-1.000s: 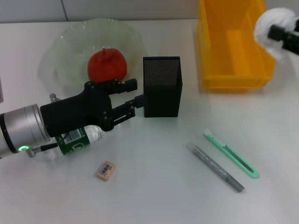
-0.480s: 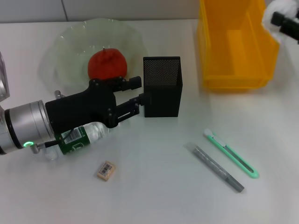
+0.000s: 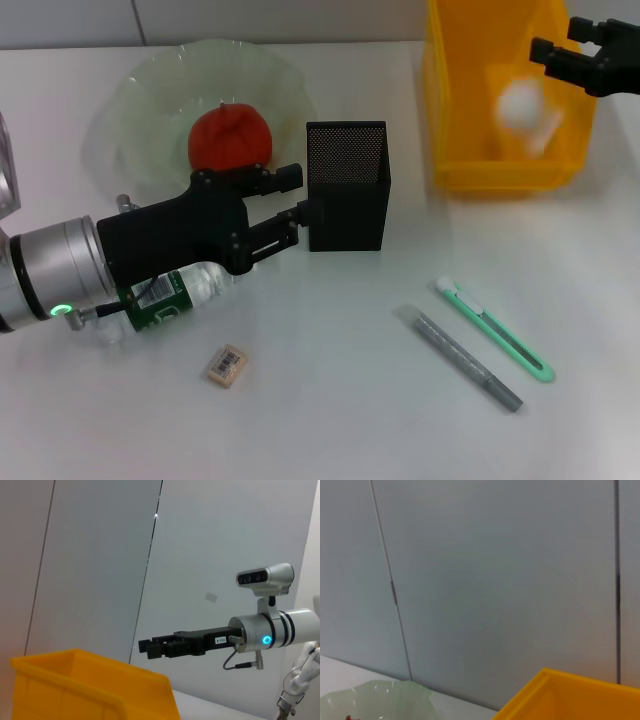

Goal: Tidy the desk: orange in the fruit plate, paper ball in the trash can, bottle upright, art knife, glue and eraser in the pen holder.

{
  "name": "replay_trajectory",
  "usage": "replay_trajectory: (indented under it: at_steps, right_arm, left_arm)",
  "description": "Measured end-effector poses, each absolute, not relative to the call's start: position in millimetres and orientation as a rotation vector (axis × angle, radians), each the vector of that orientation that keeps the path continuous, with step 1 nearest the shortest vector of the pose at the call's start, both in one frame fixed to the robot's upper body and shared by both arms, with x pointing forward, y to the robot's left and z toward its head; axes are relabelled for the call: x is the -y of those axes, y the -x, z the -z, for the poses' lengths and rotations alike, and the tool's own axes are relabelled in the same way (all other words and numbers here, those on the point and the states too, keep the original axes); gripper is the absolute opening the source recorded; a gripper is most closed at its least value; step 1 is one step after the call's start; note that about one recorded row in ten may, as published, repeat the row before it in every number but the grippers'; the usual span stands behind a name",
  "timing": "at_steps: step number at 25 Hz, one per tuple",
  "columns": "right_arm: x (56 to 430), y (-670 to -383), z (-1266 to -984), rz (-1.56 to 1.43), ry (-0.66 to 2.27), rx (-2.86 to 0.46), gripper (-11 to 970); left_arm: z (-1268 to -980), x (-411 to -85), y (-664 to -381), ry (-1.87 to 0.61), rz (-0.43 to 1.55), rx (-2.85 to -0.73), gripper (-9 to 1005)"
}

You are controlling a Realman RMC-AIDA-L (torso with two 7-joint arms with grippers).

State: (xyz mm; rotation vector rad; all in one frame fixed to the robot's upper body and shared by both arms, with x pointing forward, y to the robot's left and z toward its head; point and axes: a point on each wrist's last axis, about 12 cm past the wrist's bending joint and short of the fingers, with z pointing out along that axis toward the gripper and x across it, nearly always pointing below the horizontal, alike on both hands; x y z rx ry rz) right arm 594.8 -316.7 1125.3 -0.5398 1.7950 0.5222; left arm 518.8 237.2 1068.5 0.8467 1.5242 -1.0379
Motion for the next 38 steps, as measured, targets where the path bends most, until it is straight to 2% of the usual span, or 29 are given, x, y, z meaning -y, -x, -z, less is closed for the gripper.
replay_trajectory:
  at_steps: [7,10,17,18,19,26,31,38]
  right_arm:
    - [315.5,-595.6,-1126.5,-0.516,0.552,-1.793,687]
    - [316.9,-593.9,-1129.7,-0.512,0.559,-1.780,687]
    - [316.0,-563.9,-1141.7,-0.653,0.688,-1.702,687]
    - [315.5,-551.0,-1137.3,-0.712,0.712,-1.662,687]
    - [315.5,-551.0,-1137.3,-0.712,0.712,-1.662,687]
    - [313.5,-501.4,-1107.0,-0.863,0.727,-1.449,687]
    - [303.8,-460.5,-1068.1,-0.907,0.707,-1.381,687]
    - [292.2,-434.2,-1041.8,-0.890,0.650,-1.368,687]
  left_arm:
    - [-1067.1,-237.5,-518.3,-0.841,1.037,-1.531,454]
    - [-1066.2,-237.0,-518.9,-0.838,1.036,-1.538,454]
    - [-1065.4,-237.5,-518.6,-0.835,1.033,-1.543,454]
    - [-1064.8,-238.2,-518.4,-0.830,1.029,-1.546,454]
    - [-1064.8,-238.2,-518.4,-0.830,1.029,-1.546,454]
    - [-1065.9,-238.9,-518.4,-0.816,1.031,-1.538,454]
    - [-1066.8,-238.4,-519.2,-0.818,1.032,-1.534,455]
    - [-1067.7,-238.3,-520.1,-0.819,1.032,-1.530,455]
